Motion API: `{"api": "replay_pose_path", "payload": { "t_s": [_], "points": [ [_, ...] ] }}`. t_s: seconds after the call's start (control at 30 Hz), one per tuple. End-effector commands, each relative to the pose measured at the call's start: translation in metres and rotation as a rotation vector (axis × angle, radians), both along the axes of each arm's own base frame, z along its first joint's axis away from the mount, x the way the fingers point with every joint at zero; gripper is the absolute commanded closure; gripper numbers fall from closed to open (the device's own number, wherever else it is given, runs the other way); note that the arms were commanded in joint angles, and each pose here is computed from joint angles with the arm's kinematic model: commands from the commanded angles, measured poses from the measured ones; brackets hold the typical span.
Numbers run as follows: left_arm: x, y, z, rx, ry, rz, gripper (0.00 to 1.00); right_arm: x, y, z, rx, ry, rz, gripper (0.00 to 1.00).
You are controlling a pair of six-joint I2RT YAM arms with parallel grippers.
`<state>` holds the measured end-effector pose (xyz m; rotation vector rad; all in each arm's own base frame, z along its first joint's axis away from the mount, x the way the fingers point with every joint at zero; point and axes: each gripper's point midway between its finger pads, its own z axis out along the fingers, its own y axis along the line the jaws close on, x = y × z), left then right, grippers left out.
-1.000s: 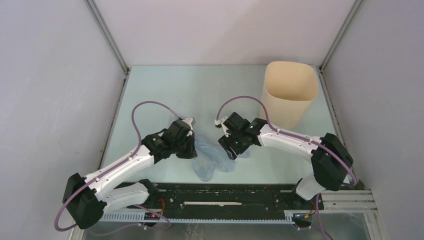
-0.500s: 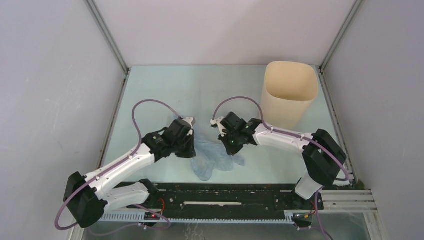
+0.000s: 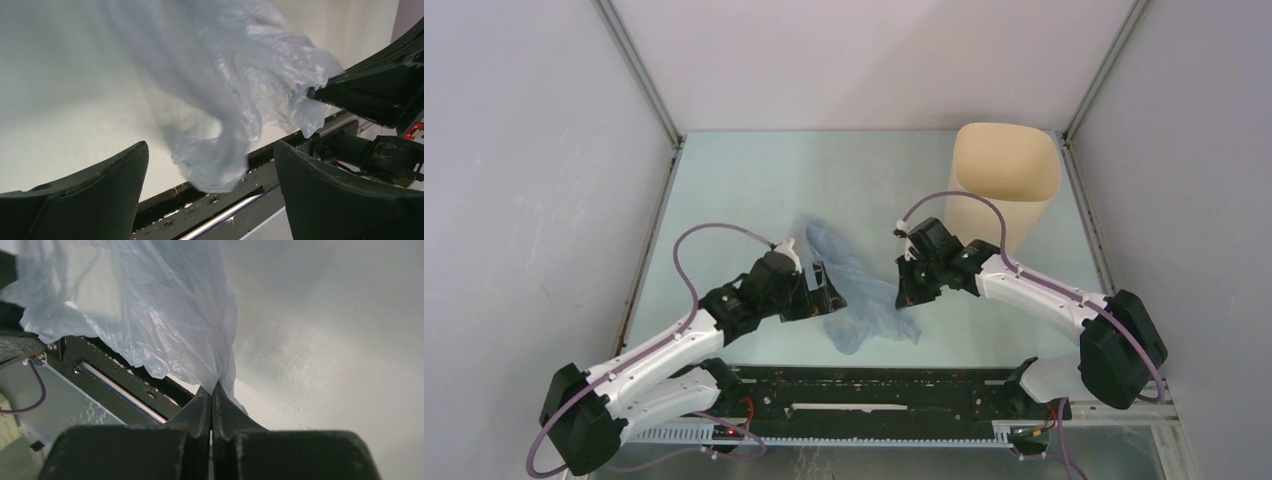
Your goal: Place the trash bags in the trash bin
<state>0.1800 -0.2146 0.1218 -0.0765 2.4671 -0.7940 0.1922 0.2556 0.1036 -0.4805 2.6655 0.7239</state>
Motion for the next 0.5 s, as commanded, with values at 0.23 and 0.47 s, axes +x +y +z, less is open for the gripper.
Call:
{"api": "replay_pose_path", "payload": {
  "t_s": [0.23, 0.47],
  "points": [
    [-0.019, -0.035, -0.033, -0.332, 0.131, 0.034, 0.0, -0.018, -0.002, 0.01, 0.15, 0.092, -0.099, 0.93],
    [-0.015, -0.039, -0.045, -0.269, 0.149, 0.015, 0.51, -0.029, -0.013, 0.008, 0.14, 0.085, -0.082, 0.59]
  ]
}}
